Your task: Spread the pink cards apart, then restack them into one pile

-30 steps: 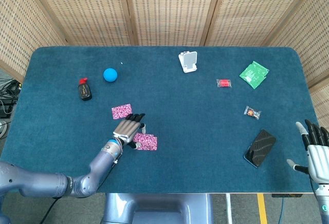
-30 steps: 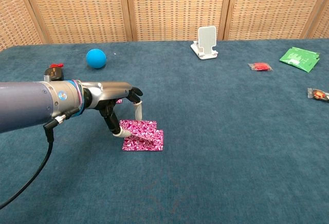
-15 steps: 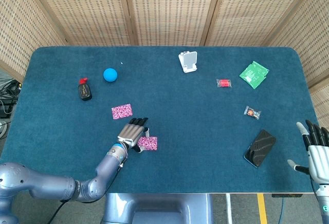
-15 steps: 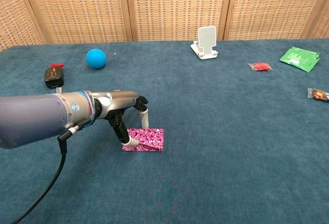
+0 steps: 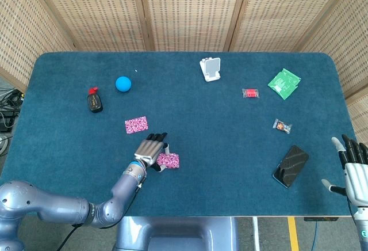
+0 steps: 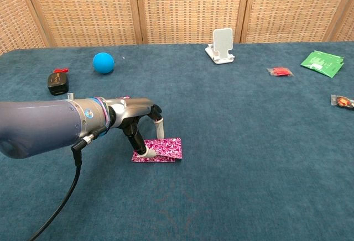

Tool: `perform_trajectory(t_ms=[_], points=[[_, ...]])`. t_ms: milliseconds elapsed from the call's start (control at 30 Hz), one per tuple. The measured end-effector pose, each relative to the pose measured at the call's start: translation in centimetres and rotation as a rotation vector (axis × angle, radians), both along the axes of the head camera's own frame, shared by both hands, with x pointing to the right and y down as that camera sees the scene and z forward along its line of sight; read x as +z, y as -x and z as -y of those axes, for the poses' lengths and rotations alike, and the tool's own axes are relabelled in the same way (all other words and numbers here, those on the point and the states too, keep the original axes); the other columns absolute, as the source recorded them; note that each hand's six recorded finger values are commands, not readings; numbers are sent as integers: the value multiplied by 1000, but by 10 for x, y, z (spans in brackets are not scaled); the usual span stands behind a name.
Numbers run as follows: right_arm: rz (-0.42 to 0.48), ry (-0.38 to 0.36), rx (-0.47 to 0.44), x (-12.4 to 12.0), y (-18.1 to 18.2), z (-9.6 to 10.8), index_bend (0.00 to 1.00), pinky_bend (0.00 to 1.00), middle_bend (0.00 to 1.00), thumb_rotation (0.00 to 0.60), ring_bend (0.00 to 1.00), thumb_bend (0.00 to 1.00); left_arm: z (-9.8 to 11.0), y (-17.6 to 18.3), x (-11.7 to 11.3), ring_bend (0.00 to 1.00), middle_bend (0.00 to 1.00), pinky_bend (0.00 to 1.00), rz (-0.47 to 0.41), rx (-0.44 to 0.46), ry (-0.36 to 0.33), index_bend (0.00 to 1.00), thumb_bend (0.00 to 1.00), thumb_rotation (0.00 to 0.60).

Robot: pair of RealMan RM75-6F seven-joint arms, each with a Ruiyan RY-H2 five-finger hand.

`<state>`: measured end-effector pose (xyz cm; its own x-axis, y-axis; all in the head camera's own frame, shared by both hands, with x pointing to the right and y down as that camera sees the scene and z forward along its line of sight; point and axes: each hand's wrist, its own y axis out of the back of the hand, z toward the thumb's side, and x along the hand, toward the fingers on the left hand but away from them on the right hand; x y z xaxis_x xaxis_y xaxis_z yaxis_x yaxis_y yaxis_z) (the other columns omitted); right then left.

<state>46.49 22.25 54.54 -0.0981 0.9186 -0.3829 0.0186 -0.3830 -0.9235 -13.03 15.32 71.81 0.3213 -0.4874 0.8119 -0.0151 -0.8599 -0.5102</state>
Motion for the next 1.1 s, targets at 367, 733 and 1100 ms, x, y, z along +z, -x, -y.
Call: perform_trajectory(t_ms=[367, 733, 1100], points=[[0, 0, -2, 0, 0, 0, 0, 0, 0, 600, 0, 0, 1, 3, 0, 0, 0, 0, 16, -5, 6, 292, 302, 600], [1, 0, -4, 0, 1, 0, 0, 0, 0, 600, 0, 0, 6, 13, -7, 0, 0, 0, 22, -14, 6, 320, 301, 600], [5, -2, -9, -2, 3, -1, 0, 0, 0, 600, 0, 0, 41, 36, -18, 0, 0, 0, 39, -48, -113, 244, 291, 600]])
